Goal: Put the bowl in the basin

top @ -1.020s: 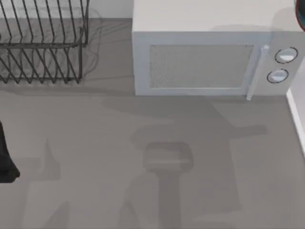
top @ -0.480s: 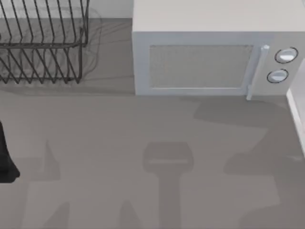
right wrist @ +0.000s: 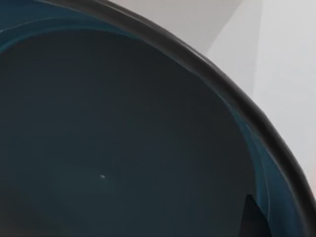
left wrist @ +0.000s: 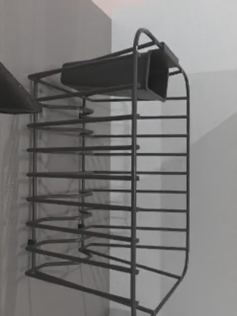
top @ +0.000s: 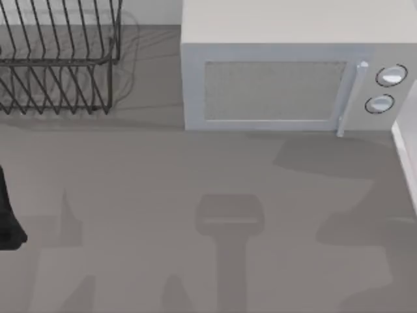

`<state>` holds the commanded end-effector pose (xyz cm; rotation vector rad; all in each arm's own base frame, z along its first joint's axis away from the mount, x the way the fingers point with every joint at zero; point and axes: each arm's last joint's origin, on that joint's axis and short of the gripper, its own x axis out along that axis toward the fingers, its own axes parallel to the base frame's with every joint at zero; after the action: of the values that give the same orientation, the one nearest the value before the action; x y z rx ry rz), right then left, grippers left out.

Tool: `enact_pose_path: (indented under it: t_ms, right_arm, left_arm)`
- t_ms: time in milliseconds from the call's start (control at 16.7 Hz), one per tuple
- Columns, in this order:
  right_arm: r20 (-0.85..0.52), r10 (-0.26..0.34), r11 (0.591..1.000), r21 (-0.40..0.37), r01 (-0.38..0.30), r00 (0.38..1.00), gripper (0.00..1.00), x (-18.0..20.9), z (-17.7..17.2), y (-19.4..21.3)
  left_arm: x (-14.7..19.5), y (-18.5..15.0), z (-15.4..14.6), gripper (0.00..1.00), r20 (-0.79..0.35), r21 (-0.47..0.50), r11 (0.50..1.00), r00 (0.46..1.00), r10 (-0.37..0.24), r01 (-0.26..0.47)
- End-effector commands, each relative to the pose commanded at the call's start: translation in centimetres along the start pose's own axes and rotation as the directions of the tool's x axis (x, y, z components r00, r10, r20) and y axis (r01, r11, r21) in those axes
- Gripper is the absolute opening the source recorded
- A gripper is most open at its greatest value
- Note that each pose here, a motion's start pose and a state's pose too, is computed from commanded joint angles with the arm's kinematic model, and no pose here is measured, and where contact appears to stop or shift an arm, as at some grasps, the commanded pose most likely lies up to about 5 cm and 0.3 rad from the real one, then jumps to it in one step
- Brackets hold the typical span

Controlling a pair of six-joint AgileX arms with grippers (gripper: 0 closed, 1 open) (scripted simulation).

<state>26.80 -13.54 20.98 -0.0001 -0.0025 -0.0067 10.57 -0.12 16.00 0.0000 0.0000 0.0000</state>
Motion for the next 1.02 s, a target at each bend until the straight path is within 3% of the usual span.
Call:
enact_pose_path:
  t_ms: [240,780,1020]
  right_arm:
    - [-0.009,0.003,1.000,0.006,-0.003,1.000,0.00,0.7,-2.4,-0.5]
    - [0.010,-0.002,1.000,-0.008,0.002,1.000,0.00,0.6,-13.0,-0.6]
    - [-0.002,-0.003,1.000,0.000,0.003,1.000,0.00,-0.1,-15.1,-0.1]
  left_arm:
    - [0.0,0.0,0.0,1.00,0.000,0.000,1.000,1.000,0.000,0.000]
    - [0.0,0.0,0.0,1.00,0.000,0.000,1.000,1.000,0.000,0.000]
    - [0.0,0.0,0.0,1.00,0.000,0.000,1.000,1.000,0.000,0.000]
